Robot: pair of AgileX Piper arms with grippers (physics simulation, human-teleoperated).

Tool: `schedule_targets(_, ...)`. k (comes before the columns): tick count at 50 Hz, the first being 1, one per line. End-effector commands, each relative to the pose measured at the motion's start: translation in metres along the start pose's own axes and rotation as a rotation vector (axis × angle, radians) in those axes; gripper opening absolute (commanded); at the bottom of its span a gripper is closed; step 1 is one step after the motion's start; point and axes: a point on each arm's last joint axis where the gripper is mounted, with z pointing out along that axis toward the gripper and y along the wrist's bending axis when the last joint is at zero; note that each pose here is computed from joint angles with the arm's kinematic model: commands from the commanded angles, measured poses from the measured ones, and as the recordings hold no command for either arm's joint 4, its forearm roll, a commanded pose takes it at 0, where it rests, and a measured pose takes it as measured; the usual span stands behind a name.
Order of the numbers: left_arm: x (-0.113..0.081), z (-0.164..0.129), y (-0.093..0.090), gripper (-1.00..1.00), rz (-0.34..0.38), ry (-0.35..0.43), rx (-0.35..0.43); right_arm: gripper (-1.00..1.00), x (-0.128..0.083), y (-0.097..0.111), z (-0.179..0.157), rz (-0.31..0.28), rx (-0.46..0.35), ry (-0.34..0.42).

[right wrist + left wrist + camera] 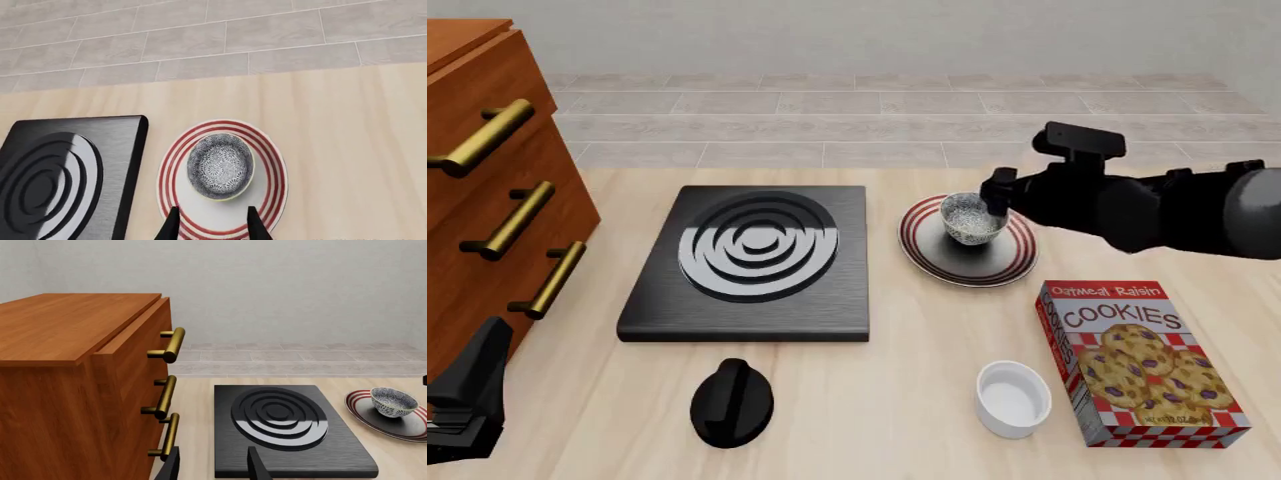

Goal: Pick the akita bowl next to the ramekin and place it on the plate.

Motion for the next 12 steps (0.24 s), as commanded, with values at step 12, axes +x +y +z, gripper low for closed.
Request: schedule_targets(12,0.0,0.0,0.0,1.0,0.0,0.0,0.0,1.0,-0.005,0.027,-0.042,-0.008,-0.08,-0.043)
